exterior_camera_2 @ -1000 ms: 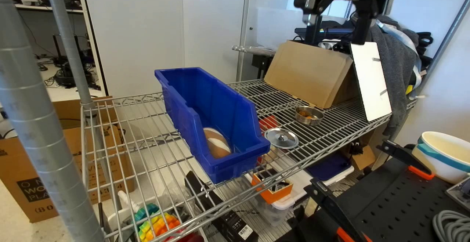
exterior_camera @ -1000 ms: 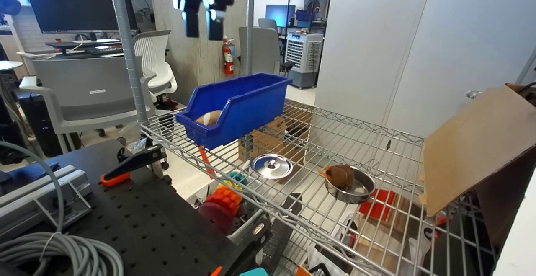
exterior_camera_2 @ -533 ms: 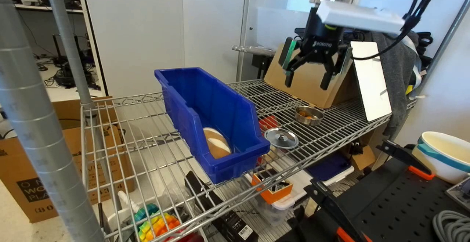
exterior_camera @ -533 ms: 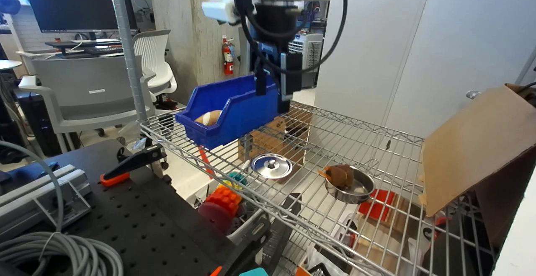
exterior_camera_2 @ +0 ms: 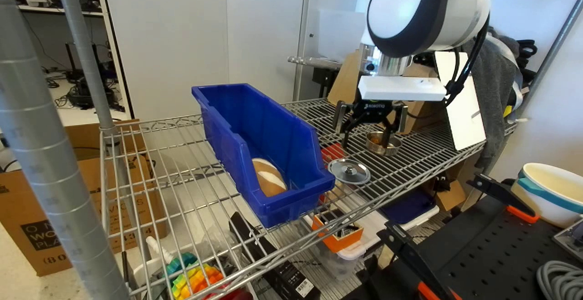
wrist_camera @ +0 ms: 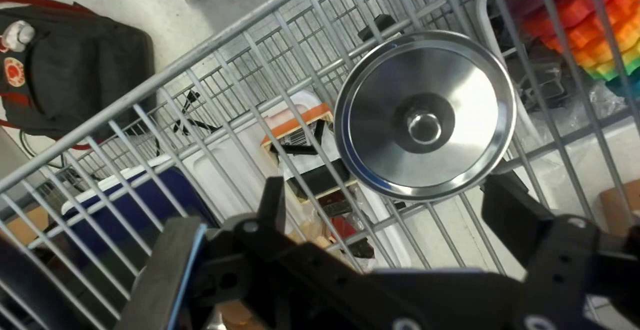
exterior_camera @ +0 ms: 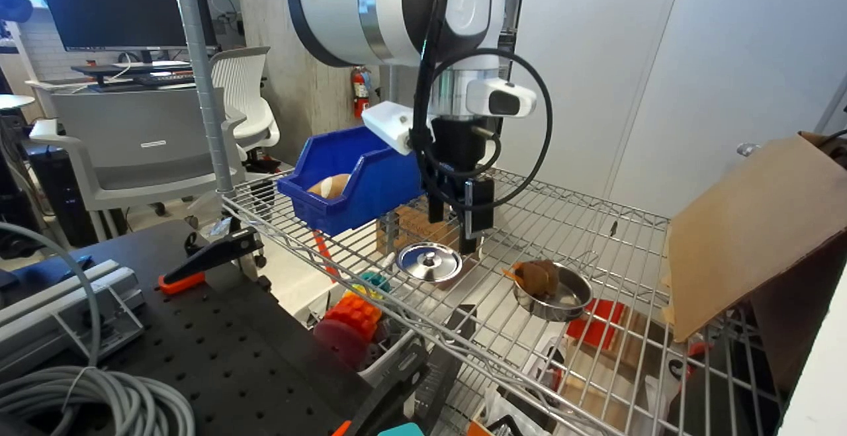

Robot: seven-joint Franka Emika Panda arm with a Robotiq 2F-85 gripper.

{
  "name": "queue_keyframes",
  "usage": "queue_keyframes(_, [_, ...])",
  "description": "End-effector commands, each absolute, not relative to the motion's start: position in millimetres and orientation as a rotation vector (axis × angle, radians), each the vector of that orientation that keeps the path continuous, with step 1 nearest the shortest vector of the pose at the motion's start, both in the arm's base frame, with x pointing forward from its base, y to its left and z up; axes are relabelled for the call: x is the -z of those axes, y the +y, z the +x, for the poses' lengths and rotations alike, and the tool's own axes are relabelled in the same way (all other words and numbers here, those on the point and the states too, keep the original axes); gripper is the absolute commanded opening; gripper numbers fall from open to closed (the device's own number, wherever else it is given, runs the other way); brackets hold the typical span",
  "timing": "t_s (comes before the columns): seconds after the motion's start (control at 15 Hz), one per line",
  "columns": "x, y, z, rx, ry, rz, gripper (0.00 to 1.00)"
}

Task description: Put the lid on the metal bowl

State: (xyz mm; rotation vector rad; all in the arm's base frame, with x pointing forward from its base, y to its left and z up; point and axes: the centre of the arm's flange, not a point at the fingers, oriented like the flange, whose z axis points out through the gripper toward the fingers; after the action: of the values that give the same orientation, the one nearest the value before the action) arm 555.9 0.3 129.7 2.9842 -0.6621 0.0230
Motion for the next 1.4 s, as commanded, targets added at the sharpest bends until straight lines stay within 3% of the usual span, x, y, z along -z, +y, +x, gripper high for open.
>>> queue_keyframes(0.0, [-106,14,570,-0.021,-0.654,2.972,1.00])
queue_keyframes(0.27, [-91,29,571,0.000,-0.633,2.980,1.00])
queue_keyframes(0.4, [-88,33,571,0.010,-0.636,2.984,0.74])
queue_keyframes(1.0, [-102,25,585,0.025,-0.818,3.010,0.06])
queue_keyframes(1.07, [-107,21,589,0.032,-0.866,3.016,0.01])
queue_keyframes(1.33, [-145,7,597,-0.041,-0.969,3.019,0.05])
